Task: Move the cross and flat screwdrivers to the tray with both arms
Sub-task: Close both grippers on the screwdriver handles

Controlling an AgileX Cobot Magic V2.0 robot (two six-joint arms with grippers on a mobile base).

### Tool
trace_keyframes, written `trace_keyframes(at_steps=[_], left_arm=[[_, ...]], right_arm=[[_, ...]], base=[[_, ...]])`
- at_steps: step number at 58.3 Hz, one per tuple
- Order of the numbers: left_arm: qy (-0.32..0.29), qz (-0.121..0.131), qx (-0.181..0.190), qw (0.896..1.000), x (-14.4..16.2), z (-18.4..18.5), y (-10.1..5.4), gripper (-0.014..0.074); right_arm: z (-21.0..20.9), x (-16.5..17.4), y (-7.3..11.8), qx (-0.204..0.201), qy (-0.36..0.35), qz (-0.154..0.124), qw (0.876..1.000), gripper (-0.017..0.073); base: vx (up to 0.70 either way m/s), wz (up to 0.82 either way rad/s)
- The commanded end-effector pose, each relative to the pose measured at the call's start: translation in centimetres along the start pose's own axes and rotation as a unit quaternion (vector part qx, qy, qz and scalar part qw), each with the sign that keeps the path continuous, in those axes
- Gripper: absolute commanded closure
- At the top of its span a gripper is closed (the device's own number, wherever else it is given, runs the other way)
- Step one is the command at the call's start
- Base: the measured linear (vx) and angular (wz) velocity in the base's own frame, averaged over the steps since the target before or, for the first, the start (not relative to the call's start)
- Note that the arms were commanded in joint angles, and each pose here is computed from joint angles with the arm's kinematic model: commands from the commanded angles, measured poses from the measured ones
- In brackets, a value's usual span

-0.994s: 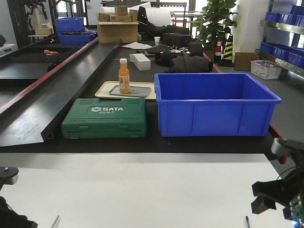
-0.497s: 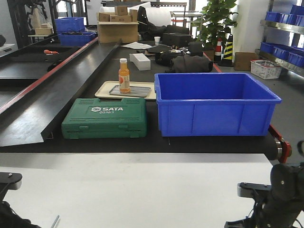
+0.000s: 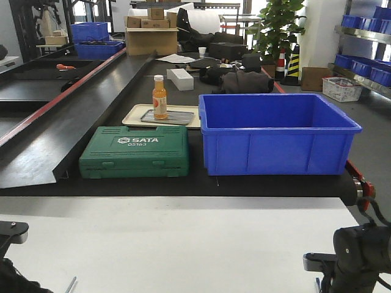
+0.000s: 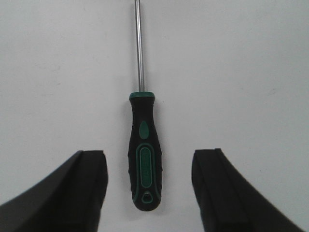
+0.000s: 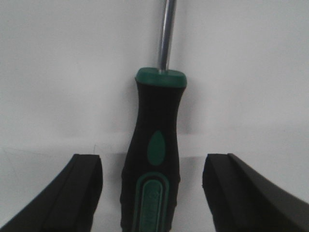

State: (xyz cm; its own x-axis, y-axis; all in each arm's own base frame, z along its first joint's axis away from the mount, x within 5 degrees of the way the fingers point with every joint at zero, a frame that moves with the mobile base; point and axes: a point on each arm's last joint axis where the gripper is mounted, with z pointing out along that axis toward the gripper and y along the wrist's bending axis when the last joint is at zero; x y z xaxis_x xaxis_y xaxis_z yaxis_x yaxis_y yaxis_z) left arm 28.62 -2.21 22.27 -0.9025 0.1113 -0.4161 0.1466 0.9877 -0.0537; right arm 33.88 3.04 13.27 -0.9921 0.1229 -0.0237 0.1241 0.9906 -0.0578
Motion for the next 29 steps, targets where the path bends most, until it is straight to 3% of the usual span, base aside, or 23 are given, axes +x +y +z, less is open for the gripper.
trace_keyframes(at_steps=[1,14,29], left_arm=[[-0.048,-0.001,-0.001,0.999,-1.1,-1.3,-0.3,0.0074],[-0.049,-0.001,-0.001,0.999,-1.1,-1.3,-0.3,0.0074],[-0.039,-0.001,0.001,0.999,-0.9,-1.3,-0.3,0.0074]], right_arm=[[-1.6,-1.0,0.0,-0.006,-0.043,-0.005,0.999,0.0066],[-0.3,-1.1,0.1,-0.008,-0.031,-0.002,1.0,0.0144],[0.5,-1.4,0.3,-0.013,-0.034,0.002,0.999,0.0452]], base=[[0.0,0.0],[0.0,0.0],[0.0,0.0]])
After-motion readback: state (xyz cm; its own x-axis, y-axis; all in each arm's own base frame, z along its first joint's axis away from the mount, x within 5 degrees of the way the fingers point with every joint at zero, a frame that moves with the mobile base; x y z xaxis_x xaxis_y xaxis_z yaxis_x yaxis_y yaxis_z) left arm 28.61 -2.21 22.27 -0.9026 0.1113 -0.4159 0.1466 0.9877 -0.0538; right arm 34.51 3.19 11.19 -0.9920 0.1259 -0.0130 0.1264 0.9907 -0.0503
